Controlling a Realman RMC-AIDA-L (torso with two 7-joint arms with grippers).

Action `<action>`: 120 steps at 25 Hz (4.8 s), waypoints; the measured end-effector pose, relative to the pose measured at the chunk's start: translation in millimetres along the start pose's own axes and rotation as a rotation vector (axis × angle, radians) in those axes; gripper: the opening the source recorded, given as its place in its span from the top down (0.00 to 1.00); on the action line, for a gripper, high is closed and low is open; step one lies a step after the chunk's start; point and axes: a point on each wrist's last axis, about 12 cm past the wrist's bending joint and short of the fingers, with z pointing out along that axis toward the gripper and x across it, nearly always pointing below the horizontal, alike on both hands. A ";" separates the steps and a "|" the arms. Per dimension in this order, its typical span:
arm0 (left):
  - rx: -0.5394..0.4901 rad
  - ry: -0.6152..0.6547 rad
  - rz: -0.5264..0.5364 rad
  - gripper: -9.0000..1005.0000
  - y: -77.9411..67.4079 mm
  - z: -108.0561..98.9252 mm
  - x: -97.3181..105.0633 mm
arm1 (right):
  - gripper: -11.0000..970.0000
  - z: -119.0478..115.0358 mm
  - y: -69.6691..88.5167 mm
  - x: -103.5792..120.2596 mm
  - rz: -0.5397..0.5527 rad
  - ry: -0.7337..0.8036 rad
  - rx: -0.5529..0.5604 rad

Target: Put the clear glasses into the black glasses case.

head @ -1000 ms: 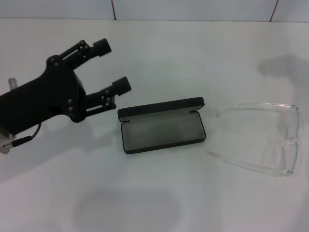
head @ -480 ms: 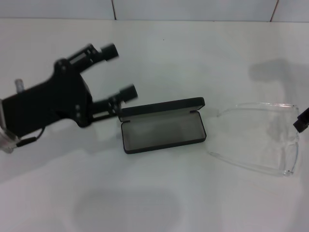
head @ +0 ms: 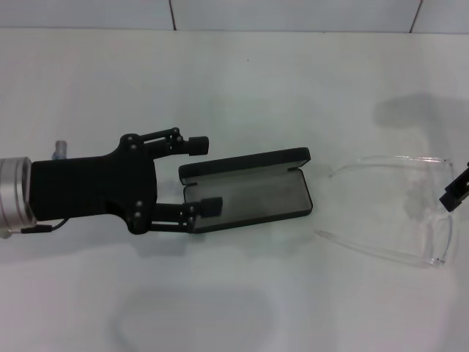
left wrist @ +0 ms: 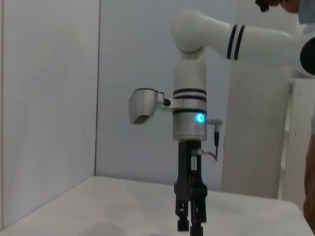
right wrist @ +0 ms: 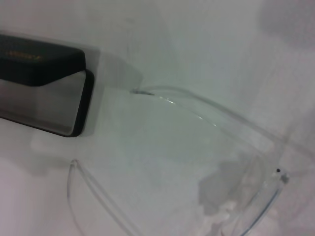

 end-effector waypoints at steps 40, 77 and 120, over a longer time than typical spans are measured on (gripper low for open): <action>-0.040 0.033 0.067 0.17 -2.0 3.6 9.3 | 0.41 28.6 2.5 -10.3 0.007 0.012 0.041; -0.085 0.032 0.066 0.18 -1.2 0.0 12.9 | 0.89 34.2 7.9 -12.7 -0.093 0.056 0.097; -0.165 -0.441 0.149 0.20 17.3 9.7 -50.1 | 0.93 51.8 -20.7 59.8 -0.084 -1.063 -0.685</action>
